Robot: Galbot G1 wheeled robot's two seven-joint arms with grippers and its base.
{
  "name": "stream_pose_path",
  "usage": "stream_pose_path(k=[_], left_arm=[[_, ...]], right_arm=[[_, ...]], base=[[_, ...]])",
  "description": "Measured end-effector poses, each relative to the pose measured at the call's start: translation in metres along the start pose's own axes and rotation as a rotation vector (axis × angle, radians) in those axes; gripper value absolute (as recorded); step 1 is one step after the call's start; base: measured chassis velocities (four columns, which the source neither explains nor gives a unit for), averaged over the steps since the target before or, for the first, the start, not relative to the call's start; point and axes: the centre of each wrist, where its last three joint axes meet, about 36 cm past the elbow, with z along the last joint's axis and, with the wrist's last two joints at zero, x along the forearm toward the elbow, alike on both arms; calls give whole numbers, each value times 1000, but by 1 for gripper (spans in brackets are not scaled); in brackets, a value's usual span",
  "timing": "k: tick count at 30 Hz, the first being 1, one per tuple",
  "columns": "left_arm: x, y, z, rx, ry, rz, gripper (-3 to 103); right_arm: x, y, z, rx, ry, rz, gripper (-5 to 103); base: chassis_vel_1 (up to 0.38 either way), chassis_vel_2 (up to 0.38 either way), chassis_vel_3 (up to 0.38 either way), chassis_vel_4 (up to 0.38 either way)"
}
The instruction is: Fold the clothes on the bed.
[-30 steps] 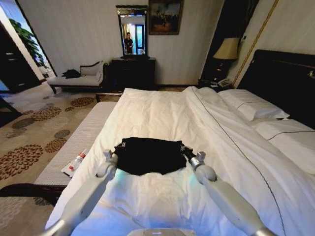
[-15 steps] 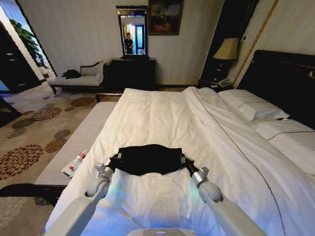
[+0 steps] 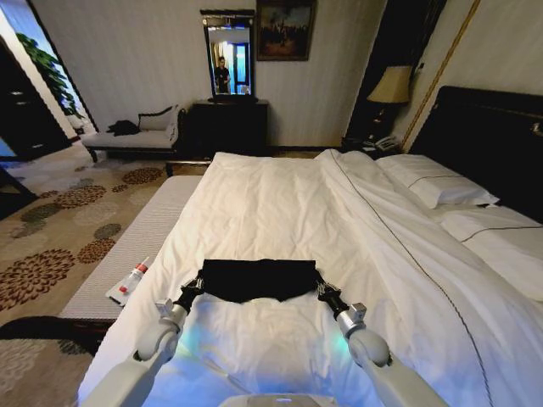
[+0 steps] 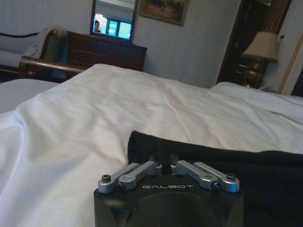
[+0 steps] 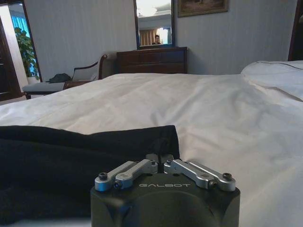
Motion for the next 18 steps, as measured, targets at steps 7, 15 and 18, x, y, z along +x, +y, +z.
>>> stream_pose_path(k=[7,15,18], left_arm=[[5,0,2,-44,15,-6,2],[30,-9,-6,-111,23,10,19],[37,-11,-11,-121,13,9,24]], right_arm=[[8,5,2,14,6,-25,1],[27,8,0,29,2,-45,28],[35,7,-3,35,-8,-46,38]], base=[[0,0,0,0],[0,0,0,0],[0,0,0,0]])
